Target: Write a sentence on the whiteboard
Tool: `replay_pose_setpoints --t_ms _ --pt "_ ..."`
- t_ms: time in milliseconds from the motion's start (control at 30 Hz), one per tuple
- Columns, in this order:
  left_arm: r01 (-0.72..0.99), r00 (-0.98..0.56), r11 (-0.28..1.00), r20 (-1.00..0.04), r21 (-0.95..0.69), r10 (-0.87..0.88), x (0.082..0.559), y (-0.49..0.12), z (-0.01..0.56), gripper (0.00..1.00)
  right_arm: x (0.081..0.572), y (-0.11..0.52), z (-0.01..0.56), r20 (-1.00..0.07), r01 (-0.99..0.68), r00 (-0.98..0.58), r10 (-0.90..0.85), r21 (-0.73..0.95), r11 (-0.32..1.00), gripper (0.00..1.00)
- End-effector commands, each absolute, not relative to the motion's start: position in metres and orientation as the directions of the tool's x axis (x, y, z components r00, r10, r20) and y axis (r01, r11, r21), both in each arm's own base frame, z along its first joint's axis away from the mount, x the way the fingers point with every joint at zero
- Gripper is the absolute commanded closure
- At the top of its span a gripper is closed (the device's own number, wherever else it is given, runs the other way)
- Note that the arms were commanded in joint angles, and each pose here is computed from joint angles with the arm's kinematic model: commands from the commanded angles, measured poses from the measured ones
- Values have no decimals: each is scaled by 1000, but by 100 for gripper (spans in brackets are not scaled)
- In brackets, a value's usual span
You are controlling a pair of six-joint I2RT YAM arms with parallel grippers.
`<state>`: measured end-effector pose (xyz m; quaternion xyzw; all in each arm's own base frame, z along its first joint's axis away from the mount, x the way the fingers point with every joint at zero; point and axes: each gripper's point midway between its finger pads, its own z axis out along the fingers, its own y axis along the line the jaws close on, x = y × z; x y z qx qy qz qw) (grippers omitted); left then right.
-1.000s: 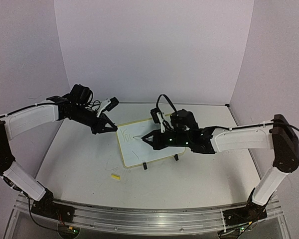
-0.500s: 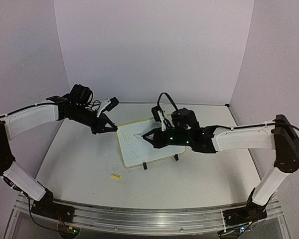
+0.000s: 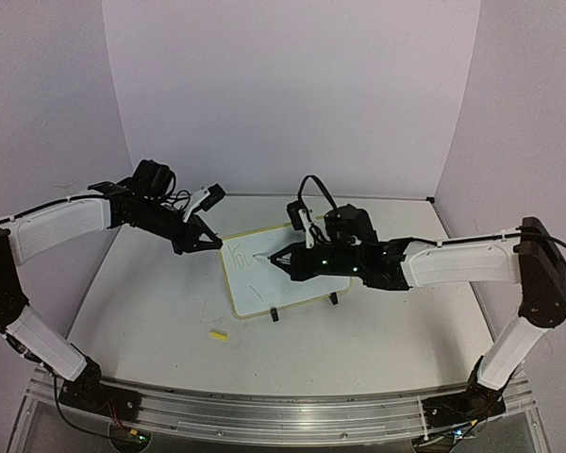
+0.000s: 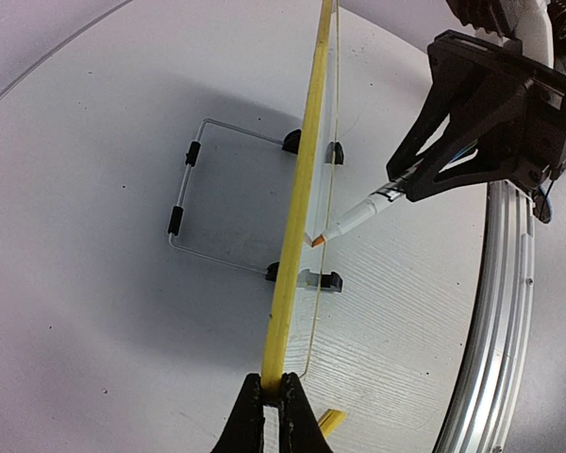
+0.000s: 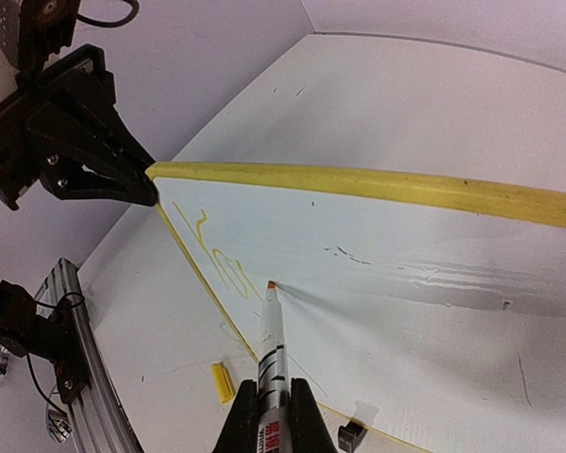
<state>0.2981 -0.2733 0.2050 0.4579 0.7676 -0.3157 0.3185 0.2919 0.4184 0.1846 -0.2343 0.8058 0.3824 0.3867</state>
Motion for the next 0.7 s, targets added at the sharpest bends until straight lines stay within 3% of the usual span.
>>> replay_pose_setpoints --t_ms 0,333,667 --pt "915 -332 378 -794 -140 510 298 -271 214 100 303 418 182 -810 -657 -584 -48 437 614 100" --pt "915 -334 377 -793 -143 510 298 -271 213 100 299 413 160 -786 -639 -614 -71 442 630 100" --pt "915 -334 378 -793 -141 510 298 -271 213 100 302 406 174 -807 -633 -589 -47 424 647 100"
